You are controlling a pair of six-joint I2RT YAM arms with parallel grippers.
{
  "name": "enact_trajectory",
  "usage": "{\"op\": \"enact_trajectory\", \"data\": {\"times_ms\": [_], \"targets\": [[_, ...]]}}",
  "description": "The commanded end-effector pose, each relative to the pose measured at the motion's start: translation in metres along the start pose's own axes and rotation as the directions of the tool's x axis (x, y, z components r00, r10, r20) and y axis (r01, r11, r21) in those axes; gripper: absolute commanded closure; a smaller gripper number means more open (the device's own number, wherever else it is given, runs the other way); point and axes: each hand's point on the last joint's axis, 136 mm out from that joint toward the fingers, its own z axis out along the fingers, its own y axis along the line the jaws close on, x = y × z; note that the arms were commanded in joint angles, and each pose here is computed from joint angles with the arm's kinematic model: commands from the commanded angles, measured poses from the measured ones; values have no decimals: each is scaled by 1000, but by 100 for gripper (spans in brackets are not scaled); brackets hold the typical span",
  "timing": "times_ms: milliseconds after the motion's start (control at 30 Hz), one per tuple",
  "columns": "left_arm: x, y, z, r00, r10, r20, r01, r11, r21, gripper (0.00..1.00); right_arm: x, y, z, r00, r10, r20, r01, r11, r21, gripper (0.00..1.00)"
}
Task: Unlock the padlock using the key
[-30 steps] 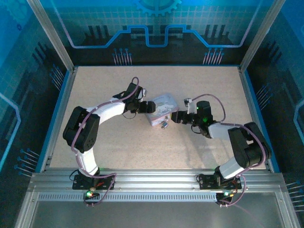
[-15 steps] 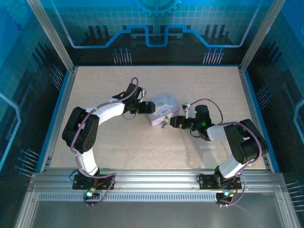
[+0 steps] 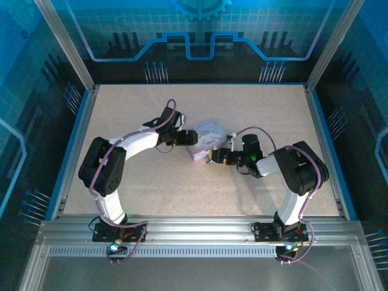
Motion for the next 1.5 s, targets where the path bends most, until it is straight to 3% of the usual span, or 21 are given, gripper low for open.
{"op": "enact_trajectory", "data": {"times_ms": [0, 1033, 1467], "targets": [[28, 17, 1, 997, -20, -81, 14, 997, -69, 15, -4, 8, 8, 1000, -20, 7, 21, 999, -49, 37], [28, 18, 0, 996, -21, -82, 15, 997, -73, 15, 3, 11, 11, 1000, -19, -20, 18, 996, -86, 61], [28, 18, 0, 997, -18, -81, 12, 997, -75, 15, 10, 4, 9, 999, -9, -47, 6, 998, -58, 78]]}}
